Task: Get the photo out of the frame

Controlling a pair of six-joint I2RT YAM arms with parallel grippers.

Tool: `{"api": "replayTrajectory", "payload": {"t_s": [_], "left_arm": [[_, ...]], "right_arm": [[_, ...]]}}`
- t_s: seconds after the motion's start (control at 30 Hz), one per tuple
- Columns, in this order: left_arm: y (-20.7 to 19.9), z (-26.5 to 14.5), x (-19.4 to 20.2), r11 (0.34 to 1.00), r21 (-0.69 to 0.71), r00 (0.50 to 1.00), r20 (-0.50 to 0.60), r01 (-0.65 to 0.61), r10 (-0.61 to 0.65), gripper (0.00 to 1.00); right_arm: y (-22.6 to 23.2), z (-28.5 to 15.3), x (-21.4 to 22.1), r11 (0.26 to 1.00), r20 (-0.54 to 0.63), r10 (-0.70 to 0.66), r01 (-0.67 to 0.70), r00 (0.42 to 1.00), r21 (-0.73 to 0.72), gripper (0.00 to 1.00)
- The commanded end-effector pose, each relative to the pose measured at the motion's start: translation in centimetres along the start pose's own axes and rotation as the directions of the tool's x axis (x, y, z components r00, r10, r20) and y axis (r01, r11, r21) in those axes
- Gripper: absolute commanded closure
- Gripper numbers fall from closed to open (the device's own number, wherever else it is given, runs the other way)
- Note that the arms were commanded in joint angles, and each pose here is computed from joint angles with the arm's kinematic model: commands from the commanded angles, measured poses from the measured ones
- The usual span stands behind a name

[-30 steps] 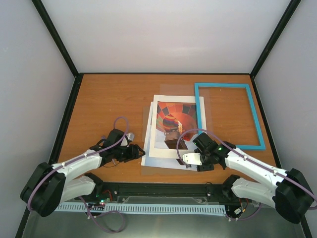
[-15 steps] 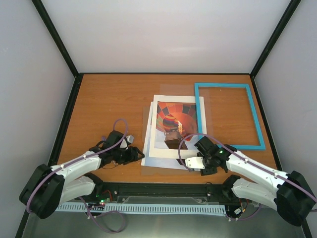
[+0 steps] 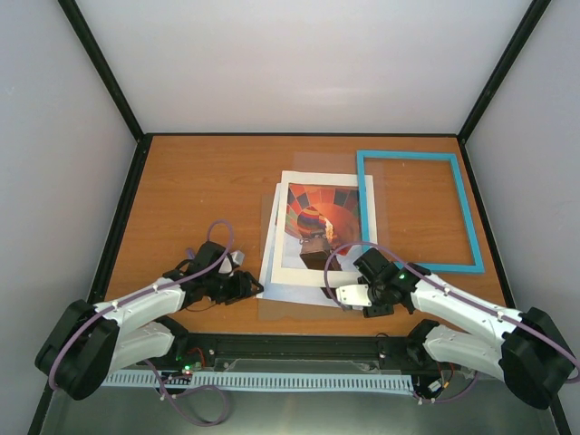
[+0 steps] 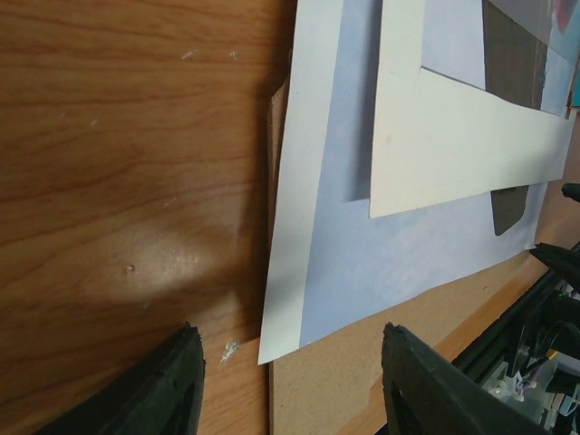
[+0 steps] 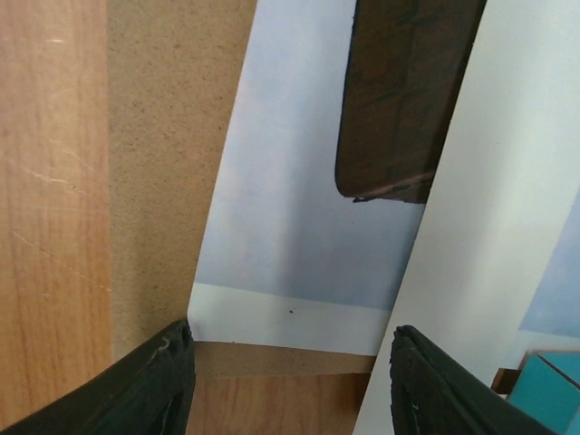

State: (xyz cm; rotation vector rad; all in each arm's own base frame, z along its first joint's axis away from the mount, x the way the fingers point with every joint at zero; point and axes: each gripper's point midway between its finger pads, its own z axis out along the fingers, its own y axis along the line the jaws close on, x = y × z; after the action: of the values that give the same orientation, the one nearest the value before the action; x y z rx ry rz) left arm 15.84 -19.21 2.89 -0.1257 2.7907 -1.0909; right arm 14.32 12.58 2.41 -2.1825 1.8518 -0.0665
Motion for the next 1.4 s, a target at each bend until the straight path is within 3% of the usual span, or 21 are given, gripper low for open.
{"api": "replayTrajectory", "payload": {"t_s": [0.0, 0.53, 0.77, 1.13, 1.37], "left_arm": [[-0.2, 0.1, 0.1, 1.0, 0.015, 1.0, 0.0, 0.009, -0.009, 0.46], [0.7, 1.0, -1.3, 0.996, 0.001, 0.995, 0.046, 0.091, -0.091, 0.4], [-0.2, 1.4, -1.3, 0.996, 0.041, 0.997, 0.01, 0.081, -0.081, 0.51], [-3.2, -0.6, -2.8, 0.992, 0.126, 0.996, 0.08, 0.027, -0.037, 0.65], [-3.6, -0.2, -2.9, 0.988, 0.154, 0.997, 0.071, 0.024, -0.036, 0.66]], "right_arm": [[0.8, -0.3, -0.6, 0.999, 0.039, -0.031, 0.032, 0.999, -0.022, 0.43], [0.6, 1.0, -1.4, 0.999, 0.059, 0.028, -0.026, 0.998, -0.04, 0.46], [0.8, 1.0, -1.2, 0.999, 0.055, 0.03, -0.028, 0.998, -0.032, 0.45], [0.9, 1.3, -1.1, 0.999, 0.047, 0.033, -0.031, 0.998, -0.042, 0.43], [0.8, 1.4, -1.1, 0.998, 0.046, 0.04, -0.038, 0.998, -0.046, 0.43]]}}
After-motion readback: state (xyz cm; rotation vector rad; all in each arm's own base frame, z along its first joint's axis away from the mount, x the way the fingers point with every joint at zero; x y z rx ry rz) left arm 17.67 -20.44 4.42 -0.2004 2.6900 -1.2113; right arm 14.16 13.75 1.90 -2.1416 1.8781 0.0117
